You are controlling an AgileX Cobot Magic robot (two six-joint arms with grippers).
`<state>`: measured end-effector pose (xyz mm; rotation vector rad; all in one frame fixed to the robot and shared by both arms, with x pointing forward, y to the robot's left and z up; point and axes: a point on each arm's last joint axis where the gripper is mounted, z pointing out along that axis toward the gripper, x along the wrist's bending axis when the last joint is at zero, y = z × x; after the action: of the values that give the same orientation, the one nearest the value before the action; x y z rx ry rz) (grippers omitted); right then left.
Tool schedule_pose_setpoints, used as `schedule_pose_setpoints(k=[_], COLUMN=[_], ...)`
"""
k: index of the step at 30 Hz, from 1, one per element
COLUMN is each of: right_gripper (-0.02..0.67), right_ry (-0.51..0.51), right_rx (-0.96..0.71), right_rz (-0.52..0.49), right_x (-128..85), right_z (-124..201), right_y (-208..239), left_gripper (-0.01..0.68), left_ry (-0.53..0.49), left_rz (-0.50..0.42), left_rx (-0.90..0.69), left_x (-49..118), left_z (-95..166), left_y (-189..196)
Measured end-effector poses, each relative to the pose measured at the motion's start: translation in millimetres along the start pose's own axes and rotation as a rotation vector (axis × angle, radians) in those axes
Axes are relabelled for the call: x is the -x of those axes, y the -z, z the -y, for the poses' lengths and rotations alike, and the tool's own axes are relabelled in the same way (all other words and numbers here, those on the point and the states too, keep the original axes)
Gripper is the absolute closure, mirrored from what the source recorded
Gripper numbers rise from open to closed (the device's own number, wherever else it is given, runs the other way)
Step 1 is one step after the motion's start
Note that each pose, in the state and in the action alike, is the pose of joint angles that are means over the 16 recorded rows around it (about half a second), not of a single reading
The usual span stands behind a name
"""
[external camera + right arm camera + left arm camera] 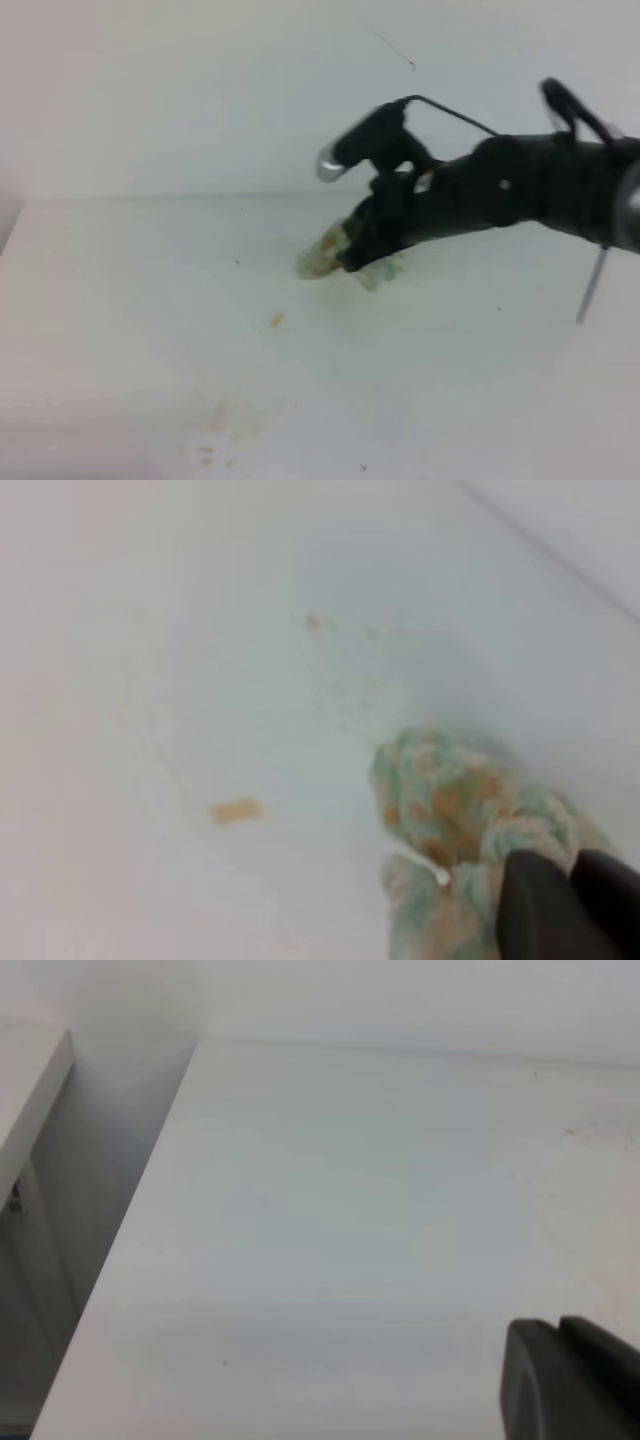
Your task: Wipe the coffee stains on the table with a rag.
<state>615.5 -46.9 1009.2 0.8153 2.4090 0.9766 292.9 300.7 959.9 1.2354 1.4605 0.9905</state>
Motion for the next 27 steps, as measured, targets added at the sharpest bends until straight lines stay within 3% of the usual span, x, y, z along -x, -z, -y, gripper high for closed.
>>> schedule_pose_setpoints(k=[11,21,27], right_gripper=[0.602,0.591,0.515], right_ry=[-0.135,-0.222,-0.237], right_rx=[-0.047,-0.154,-0.169], right_rz=[0.096,0.047,0.019], right_x=[34.8,28.9,23.2], right_z=[58.4,105.9,113.4], right_y=[38.7,28.3,26.6], left_gripper=[0.675,0.675,0.674], left_ry=[0.000,0.000,0.000], left_rz=[0.000,0.000,0.000], left_rx=[0.000,0.000,0.002], left_x=[0.0,-0.1,-0.6], left_z=[0.0,0.6,3.5], left_y=[0.0,-0.1,-0.7])
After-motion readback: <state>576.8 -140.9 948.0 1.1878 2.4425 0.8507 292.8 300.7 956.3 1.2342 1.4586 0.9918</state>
